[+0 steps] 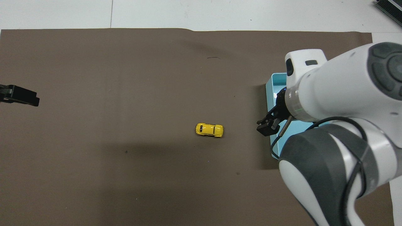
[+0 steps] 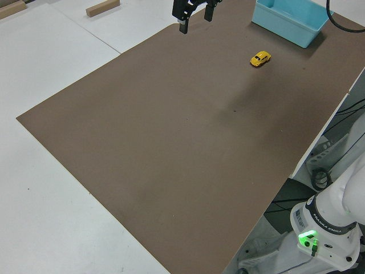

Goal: Wind up and store yellow beetle car
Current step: 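Swing the right gripper from the bin toward the yellow car, then lower the right gripper and grasp the yellow car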

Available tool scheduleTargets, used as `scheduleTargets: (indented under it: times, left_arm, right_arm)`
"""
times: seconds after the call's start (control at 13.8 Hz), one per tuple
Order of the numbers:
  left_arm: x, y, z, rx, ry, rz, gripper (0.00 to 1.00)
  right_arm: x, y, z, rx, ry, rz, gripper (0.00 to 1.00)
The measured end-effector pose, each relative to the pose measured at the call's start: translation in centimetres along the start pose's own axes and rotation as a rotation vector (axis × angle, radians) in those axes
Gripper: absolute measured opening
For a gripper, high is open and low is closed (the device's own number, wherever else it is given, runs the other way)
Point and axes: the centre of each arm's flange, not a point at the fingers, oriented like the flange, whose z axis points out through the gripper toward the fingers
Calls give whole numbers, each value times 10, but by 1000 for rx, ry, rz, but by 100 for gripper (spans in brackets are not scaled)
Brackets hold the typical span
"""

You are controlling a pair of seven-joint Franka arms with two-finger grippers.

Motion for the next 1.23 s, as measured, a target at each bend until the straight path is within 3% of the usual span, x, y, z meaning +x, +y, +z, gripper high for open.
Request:
scheduleTargets:
  times: [0.29,0.73,1.23]
  left_arm:
    - [0,0,0,0,0,0,100]
    - [0,0,0,0,0,0,100]
    - [0,0,0,0,0,0,100]
  right_arm:
    - [31,-18,64,-48,-16,-186,100]
    - [55,-41,140,-86,33,-268,100]
    - [65,-60,173,-72,19,-327,100]
